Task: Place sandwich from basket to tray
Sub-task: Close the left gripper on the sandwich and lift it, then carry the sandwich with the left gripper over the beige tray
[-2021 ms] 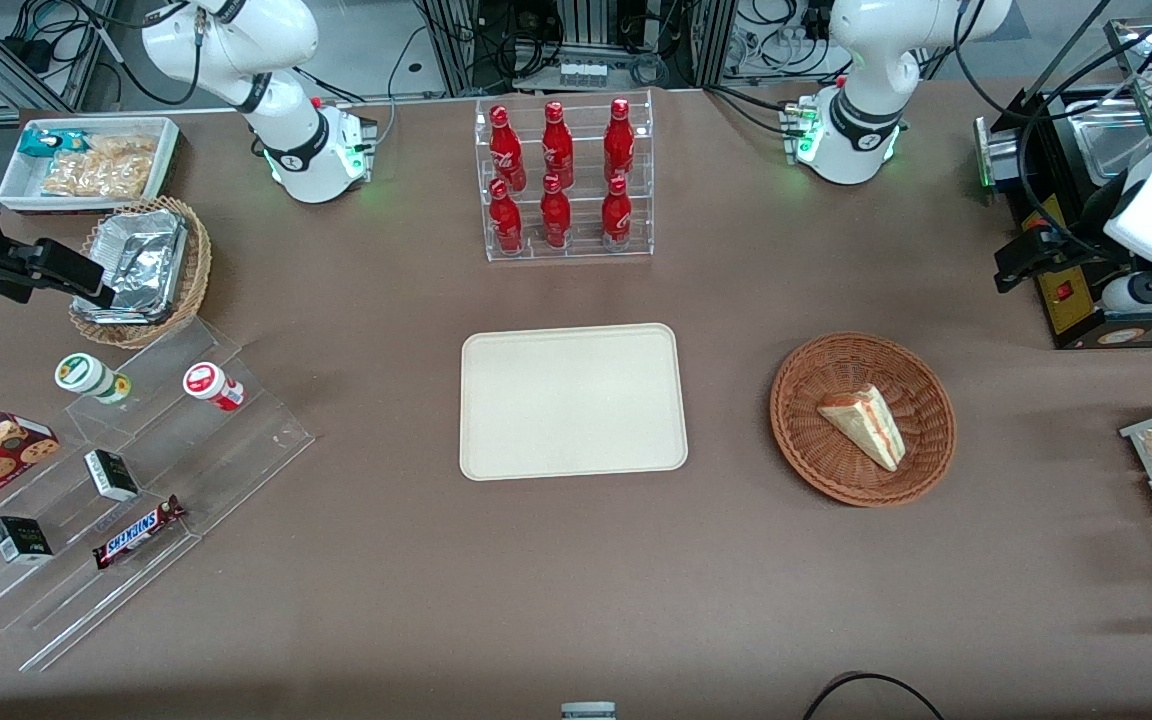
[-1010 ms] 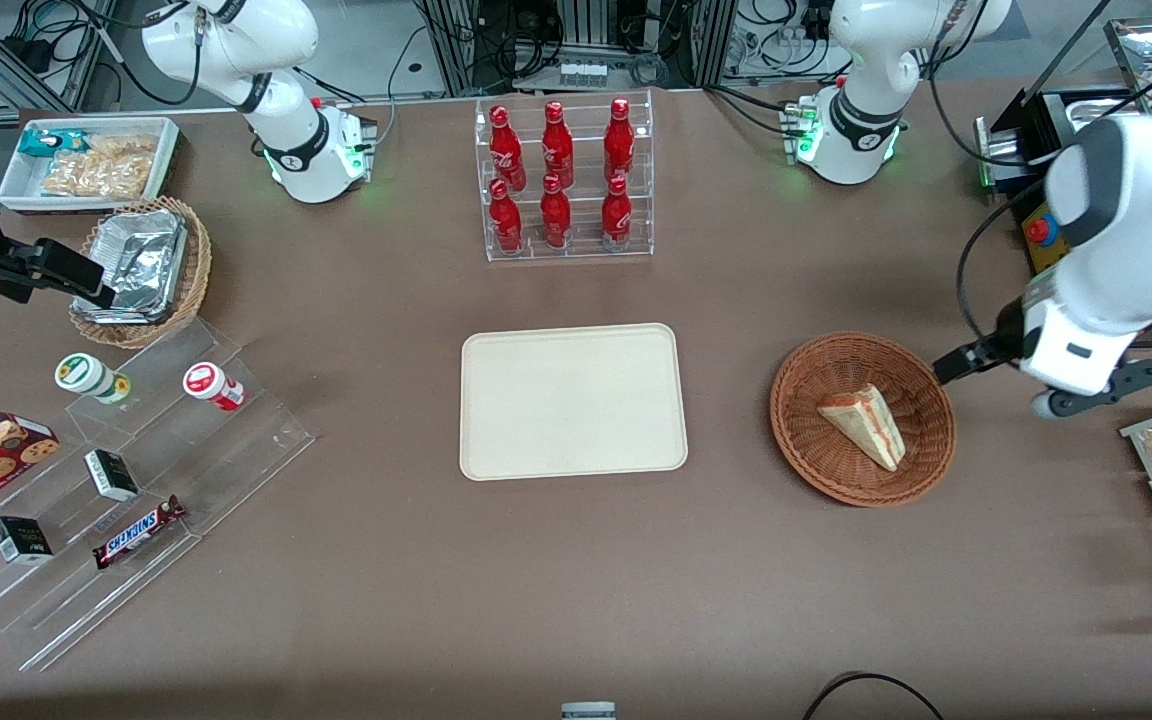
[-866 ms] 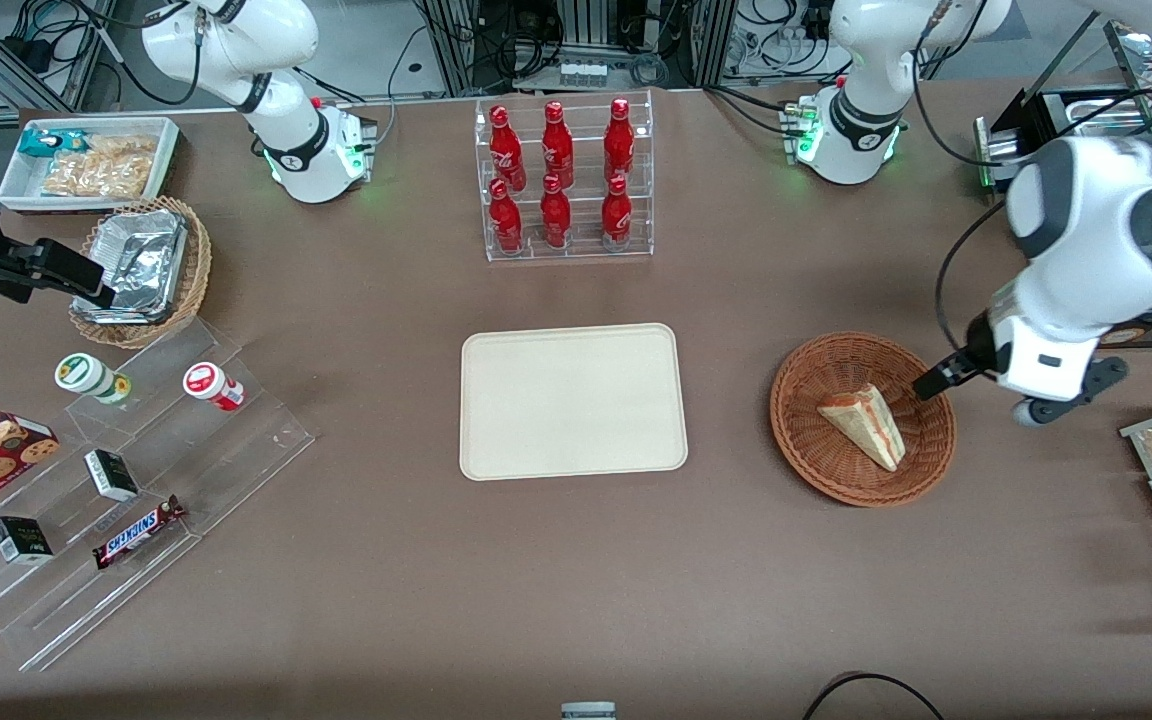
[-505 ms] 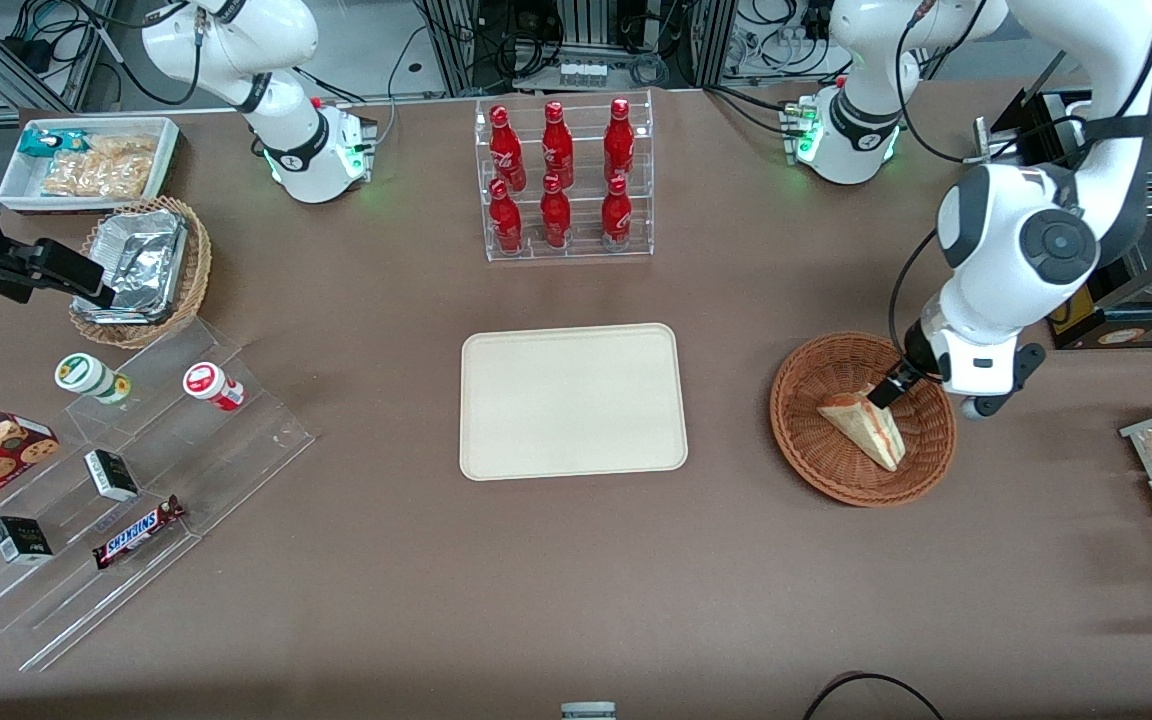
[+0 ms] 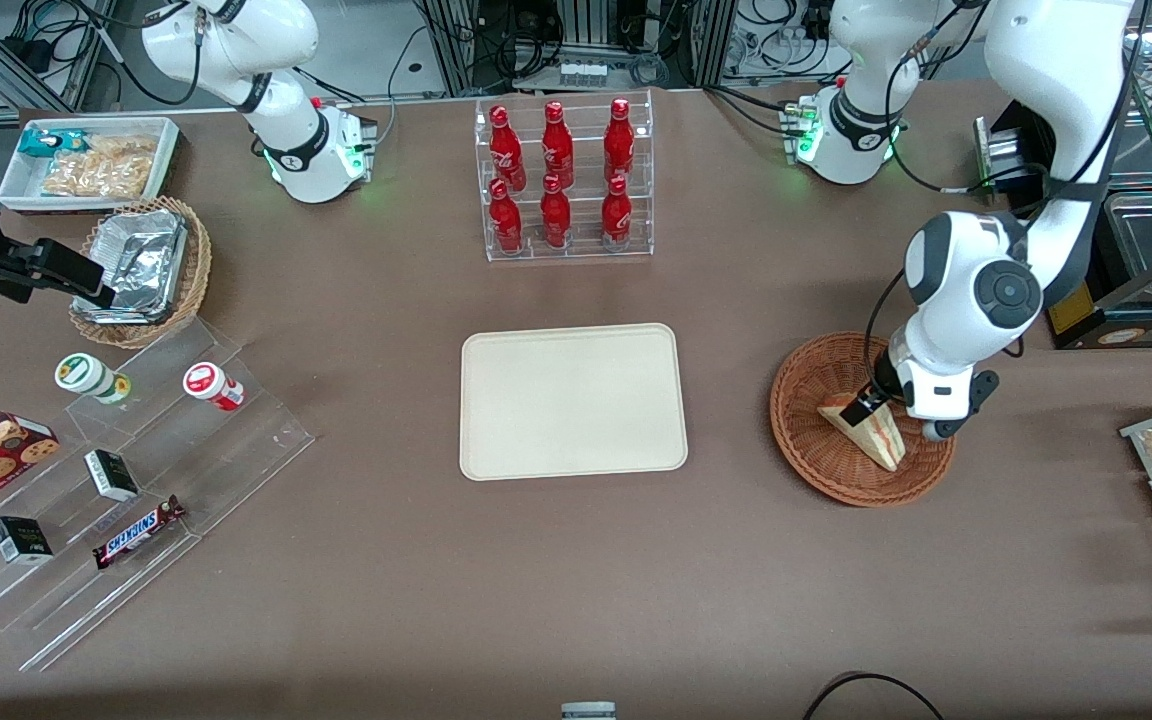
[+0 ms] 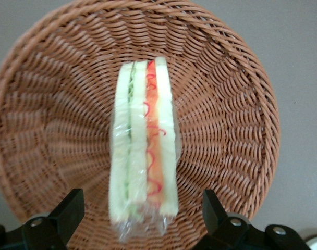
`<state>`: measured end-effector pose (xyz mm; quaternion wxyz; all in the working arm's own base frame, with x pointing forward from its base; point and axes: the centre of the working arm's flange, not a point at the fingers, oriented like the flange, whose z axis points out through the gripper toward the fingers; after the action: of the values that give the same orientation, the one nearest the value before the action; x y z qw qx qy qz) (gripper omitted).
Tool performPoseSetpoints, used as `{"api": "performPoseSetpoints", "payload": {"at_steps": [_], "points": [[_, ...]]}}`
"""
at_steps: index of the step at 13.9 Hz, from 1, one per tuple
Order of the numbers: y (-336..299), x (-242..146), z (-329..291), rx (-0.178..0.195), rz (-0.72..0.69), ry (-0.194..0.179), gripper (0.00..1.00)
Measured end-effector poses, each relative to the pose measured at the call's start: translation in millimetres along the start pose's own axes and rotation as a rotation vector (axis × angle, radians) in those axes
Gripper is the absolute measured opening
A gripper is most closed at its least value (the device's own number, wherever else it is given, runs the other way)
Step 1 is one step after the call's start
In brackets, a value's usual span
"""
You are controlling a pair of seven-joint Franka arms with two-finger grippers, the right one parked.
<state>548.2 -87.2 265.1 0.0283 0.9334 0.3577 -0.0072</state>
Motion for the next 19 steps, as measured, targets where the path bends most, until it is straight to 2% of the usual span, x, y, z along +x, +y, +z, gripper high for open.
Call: {"api": "performPoseSetpoints", "payload": {"at_steps": [1, 2, 6, 7, 10, 12, 14, 17, 19], "points": [[0, 1, 10, -0.004, -0.003, -0.003, 0.93], [-1, 3, 18, -0.005, -0.006, -0.007, 0.93], [1, 14, 12, -0.018, -0.007, 0.008, 0.50], [2, 20, 5, -0.017, -0.010, 0.011, 0.42], [12, 30, -34, 0.021, -0.003, -0.012, 0.20], [33, 22, -75, 0.034, 0.032, -0.016, 0.18], [71, -10, -111, 0.030, 0.090, -0.010, 0.15], [137, -90, -135, 0.015, 0.179, -0.007, 0.15], [173, -151, -124, 0.017, 0.274, -0.023, 0.15]]}}
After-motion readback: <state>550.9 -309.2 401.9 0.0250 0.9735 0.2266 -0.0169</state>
